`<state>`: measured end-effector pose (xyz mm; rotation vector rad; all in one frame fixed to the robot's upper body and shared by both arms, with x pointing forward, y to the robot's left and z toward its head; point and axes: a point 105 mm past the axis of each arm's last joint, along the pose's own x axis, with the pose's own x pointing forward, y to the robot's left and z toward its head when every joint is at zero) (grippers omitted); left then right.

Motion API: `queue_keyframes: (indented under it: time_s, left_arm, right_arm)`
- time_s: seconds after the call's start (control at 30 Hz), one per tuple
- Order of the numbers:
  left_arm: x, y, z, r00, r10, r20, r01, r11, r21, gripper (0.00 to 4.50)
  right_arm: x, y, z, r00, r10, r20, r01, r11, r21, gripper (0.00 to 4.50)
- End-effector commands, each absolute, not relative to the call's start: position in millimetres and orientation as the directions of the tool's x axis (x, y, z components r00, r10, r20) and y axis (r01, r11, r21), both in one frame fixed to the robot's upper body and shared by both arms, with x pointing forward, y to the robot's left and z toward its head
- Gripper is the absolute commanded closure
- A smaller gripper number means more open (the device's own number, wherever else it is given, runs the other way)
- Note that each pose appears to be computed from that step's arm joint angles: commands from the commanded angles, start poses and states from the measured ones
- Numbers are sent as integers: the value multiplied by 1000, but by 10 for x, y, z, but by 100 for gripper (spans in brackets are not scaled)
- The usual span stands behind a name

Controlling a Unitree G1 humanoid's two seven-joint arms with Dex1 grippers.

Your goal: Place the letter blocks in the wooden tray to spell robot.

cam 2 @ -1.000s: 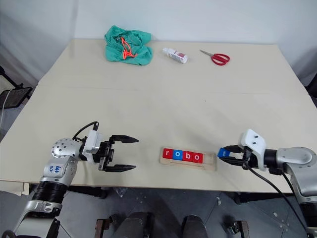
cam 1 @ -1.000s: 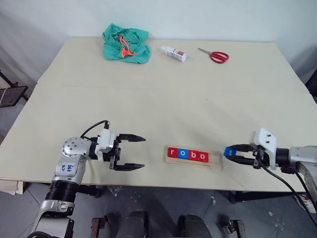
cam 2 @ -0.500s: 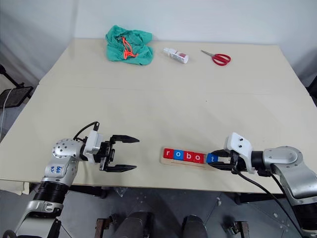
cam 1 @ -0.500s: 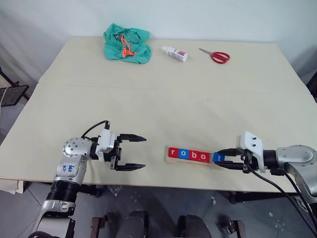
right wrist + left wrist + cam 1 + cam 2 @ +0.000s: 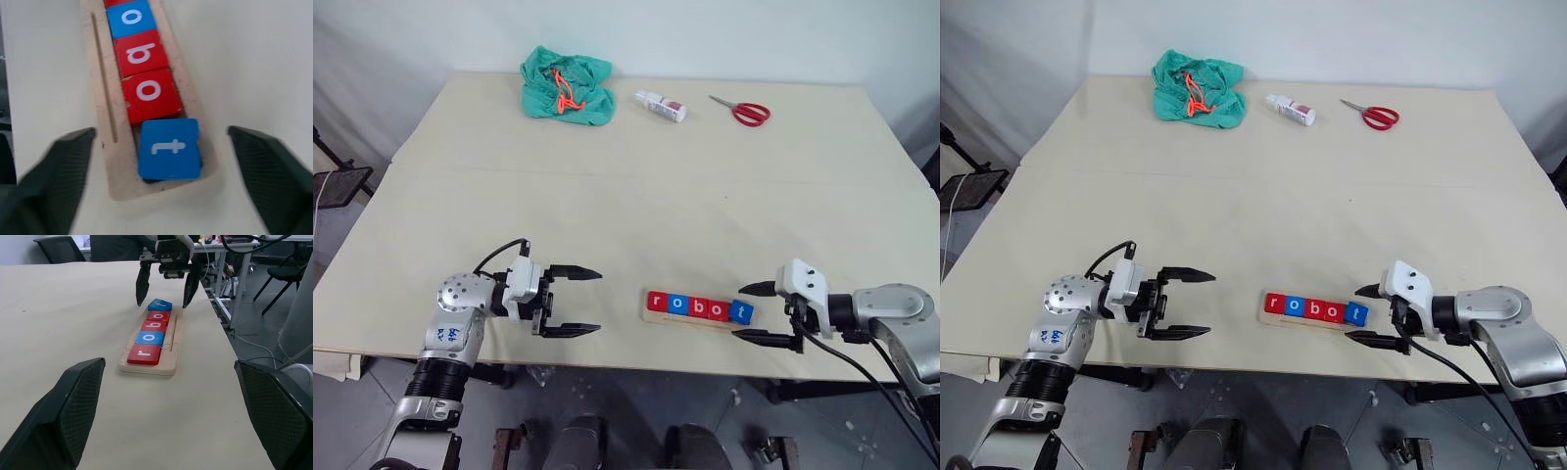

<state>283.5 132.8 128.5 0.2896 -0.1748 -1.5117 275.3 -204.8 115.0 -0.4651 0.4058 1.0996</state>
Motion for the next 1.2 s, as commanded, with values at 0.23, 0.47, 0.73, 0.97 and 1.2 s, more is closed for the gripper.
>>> queue_keyframes:
  time_s: [0.23, 0.47, 0.73, 0.97, 1.2]
  left_arm:
    - [2822, 1319, 1351, 60, -997, -40, 944, 44, 327, 0]
    - [2832, 1295, 1331, 53, -998, -35, 946, 39, 322, 0]
    - [2847, 1270, 1336, 45, -998, -32, 946, 32, 323, 0]
    - [2838, 1284, 1338, 50, -998, -34, 946, 36, 323, 0]
    - [2831, 1285, 1336, 58, -998, -33, 946, 45, 322, 0]
  right_arm:
    - [2777, -2218, 1397, 541, 696, -471, -837, 498, -226, 61]
    - [2664, -2346, 1367, 565, 645, -515, -814, 537, -221, 312]
    - [2674, -2249, 1275, 541, 659, -522, -830, 521, -202, 448]
    - [2730, -2184, 1249, 532, 677, -508, -837, 511, -196, 448]
    - [2735, -2168, 1251, 524, 677, -517, -843, 500, -199, 448]
